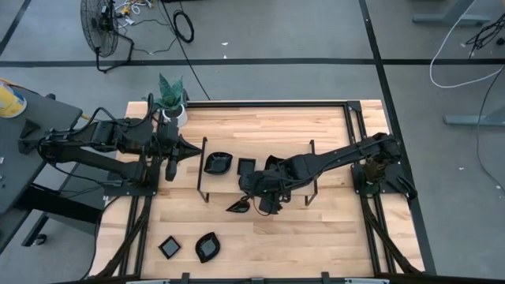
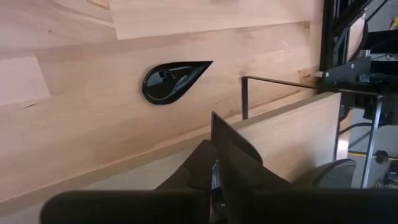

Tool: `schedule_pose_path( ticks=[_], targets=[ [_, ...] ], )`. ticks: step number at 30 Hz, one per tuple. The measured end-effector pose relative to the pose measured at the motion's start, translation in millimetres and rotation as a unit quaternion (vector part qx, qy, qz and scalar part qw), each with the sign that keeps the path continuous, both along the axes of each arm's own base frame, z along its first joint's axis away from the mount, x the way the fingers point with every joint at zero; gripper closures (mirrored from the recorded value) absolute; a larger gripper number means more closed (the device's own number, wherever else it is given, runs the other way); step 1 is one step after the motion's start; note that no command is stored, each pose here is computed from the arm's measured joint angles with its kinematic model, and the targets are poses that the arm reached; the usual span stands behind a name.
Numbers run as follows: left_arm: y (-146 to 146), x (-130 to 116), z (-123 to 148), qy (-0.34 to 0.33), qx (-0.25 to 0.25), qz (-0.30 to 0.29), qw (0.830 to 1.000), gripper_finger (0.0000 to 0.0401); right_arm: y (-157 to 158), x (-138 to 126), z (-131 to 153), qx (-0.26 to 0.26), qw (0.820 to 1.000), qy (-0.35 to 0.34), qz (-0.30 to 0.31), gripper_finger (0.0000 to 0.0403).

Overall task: Pick & Place Mini shaped plates
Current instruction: Stack the drop shaped plate on top of the drop shaped plate on the shelf

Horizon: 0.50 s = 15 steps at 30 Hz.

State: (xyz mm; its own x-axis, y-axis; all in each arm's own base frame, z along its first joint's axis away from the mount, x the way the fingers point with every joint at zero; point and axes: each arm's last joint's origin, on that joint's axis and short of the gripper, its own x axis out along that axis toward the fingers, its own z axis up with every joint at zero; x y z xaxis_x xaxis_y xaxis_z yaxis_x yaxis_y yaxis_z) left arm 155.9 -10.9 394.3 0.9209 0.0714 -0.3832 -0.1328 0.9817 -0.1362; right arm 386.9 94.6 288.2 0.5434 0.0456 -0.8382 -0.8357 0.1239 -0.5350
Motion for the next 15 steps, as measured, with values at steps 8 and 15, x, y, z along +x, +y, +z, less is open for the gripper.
schedule_pose_path(
  ticks=[8, 15],
  targets=[
    [0.1, 0.0, 0.0, 0.000, 0.000, 0.000, 1.000, 0.0385, 0.1, 0.3, -1.4, -0.001, 1.000, 0.003, 0.000, 0.0399],
    [0.1, 0.0, 0.0, 0.000, 0.001, 0.000, 1.000, 0.0385, 3.9, -0.4, -1.2, -0.001, 1.000, 0.002, 0.005, 0.0401]
  ],
)
